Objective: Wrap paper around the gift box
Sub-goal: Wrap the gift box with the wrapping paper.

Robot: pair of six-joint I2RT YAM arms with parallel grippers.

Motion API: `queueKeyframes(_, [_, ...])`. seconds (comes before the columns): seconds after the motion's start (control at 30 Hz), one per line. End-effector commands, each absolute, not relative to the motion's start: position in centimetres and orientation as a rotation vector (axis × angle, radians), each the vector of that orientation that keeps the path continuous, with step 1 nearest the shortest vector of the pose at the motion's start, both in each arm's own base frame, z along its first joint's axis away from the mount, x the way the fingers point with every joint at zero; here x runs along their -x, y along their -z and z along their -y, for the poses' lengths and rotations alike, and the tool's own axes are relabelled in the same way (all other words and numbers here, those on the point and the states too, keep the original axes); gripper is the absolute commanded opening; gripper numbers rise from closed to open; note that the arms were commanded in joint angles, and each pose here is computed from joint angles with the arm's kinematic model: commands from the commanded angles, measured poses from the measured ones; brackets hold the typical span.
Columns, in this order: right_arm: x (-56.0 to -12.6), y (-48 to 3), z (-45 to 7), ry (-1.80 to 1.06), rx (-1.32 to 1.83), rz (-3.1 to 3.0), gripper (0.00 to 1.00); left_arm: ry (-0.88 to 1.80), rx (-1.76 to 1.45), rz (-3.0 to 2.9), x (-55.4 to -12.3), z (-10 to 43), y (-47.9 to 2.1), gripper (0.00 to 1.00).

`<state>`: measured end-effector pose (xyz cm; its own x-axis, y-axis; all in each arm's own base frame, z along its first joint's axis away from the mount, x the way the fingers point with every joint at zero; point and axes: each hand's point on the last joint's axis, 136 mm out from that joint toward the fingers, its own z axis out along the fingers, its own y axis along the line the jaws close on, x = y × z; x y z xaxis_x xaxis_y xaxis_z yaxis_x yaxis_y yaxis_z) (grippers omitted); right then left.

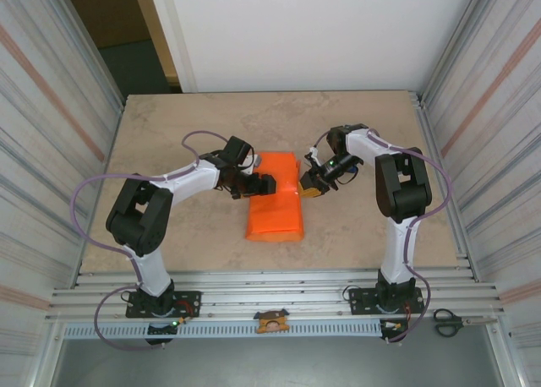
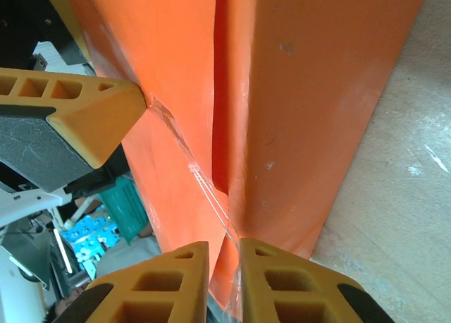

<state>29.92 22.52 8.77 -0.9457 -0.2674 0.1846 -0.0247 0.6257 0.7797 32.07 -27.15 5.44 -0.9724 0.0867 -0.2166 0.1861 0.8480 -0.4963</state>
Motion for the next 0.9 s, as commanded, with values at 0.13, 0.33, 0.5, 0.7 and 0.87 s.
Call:
queueKeyframes(0.13, [-30.0,-9.2,-22.2,1.23,-0.192,2.564,0.31,0.576,-0.308,-3.081,-27.0,25.1,2.2,0.82])
queueKeyframes(0.33, [-30.0,-9.0,-22.2,1.231,-0.179,2.566,0.45,0.577,-0.309,-3.08,-27.0,25.1,2.2,0.81])
queueKeyframes(0.5, [-30.1,-8.9,-22.2,1.225,-0.17,2.571,0.54,0.573,-0.308,-3.082,-27.0,25.1,2.3,0.81])
queueKeyframes(0.7, [-30.2,-8.7,-21.8,1.19,-0.156,2.612,0.66,0.575,-0.312,-3.082,-27.0,25.1,2.3,0.81])
queueKeyframes(0.87, [-31.2,-9.5,-19.7,1.168,-0.065,2.759,0.72,0.574,-0.312,-3.08,-27.0,25.1,2.1,0.81])
